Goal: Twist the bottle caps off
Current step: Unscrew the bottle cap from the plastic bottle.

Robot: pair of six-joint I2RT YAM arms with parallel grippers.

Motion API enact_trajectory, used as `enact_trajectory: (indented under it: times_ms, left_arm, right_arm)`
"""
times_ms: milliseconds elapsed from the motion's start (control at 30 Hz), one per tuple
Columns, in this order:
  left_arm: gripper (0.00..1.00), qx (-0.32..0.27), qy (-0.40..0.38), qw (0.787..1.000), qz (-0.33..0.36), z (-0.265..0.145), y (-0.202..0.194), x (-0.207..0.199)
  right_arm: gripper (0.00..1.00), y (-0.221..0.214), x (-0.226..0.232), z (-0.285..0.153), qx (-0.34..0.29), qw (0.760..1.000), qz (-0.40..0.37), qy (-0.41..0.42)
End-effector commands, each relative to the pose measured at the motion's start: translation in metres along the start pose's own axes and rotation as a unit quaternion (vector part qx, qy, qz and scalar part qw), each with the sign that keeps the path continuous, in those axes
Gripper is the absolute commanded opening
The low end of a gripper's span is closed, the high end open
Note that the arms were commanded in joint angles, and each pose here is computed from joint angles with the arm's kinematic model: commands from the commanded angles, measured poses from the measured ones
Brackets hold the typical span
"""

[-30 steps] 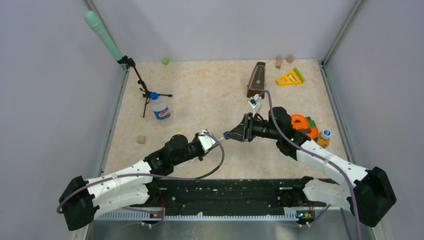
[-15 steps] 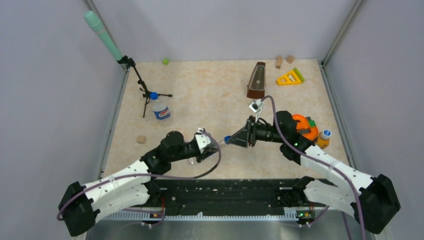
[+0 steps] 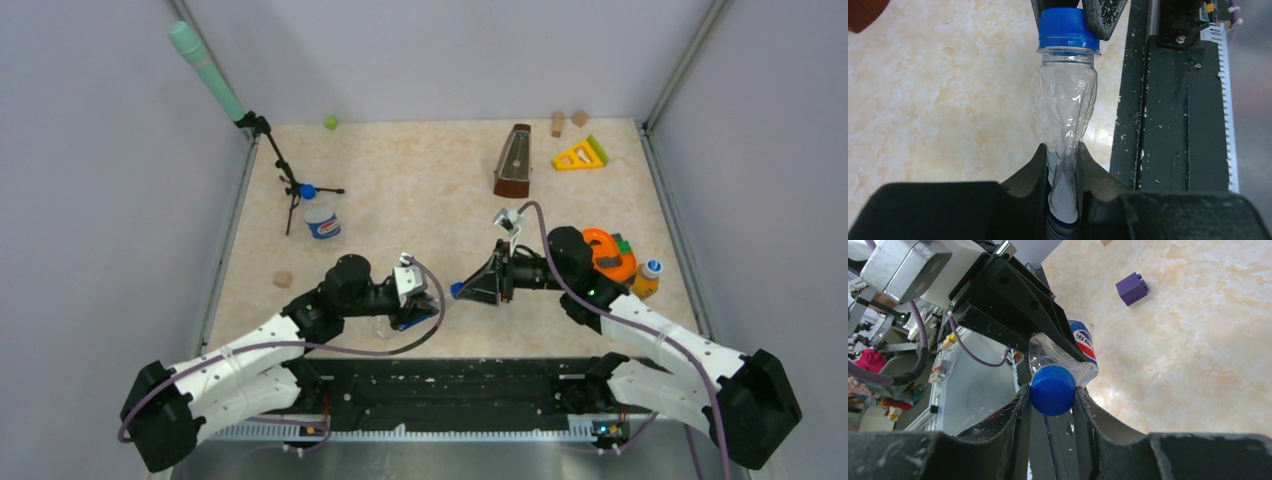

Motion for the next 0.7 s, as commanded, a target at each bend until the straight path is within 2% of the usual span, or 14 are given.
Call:
enact_trajectory:
  times_ms: [0,233,267,367,433,567,667]
  left_arm:
    - [0.00,-0.066,-0.057,0.996,0.021,0.000,0.041,-0.007]
    - [0.00,-0.068,-0.079,0.994,0.019,-0.002,0.044,-0.009]
    - [0.00,-0.067,-0.070,0.995,0.018,-0.002,0.044,-0.007]
    - [0.00,-0.055,-0.020,0.998,0.024,0.000,0.040,0.005]
    - [0.00,-0.043,0.024,0.998,0.030,0.001,0.034,0.016]
    - [0.00,-0.030,0.078,0.996,0.040,0.001,0.026,0.028]
    - [0.00,-0.040,0.106,0.992,0.054,-0.002,0.026,0.031]
  right_arm:
    - [0.00,-0.001,0.013,-0.002,0.002,0.996,-0.073,0.049]
    - [0.01,-0.004,0.013,-0.006,-0.016,0.993,-0.102,0.054]
    - [0.05,-0.004,0.013,-0.005,-0.012,0.994,-0.096,0.050]
    - [0.35,0.005,0.010,-0.003,-0.012,0.998,-0.067,0.015]
    - [0.47,0.017,0.007,-0.002,-0.028,0.998,-0.043,-0.029]
    - [0.60,0.035,0.013,-0.001,-0.058,0.997,-0.018,-0.046]
    - [0.63,0.038,0.016,0.000,-0.067,0.997,-0.001,-0.042]
Point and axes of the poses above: each gripper's point midway between its finger pads, its own z axis out along the fingers, its own x axis along the line the jaws close on, y = z × x, the point moved 6 cm from there along -z, back along the fingers, and after that the axes turned 4 degrees about z, right-handed, at the moved point
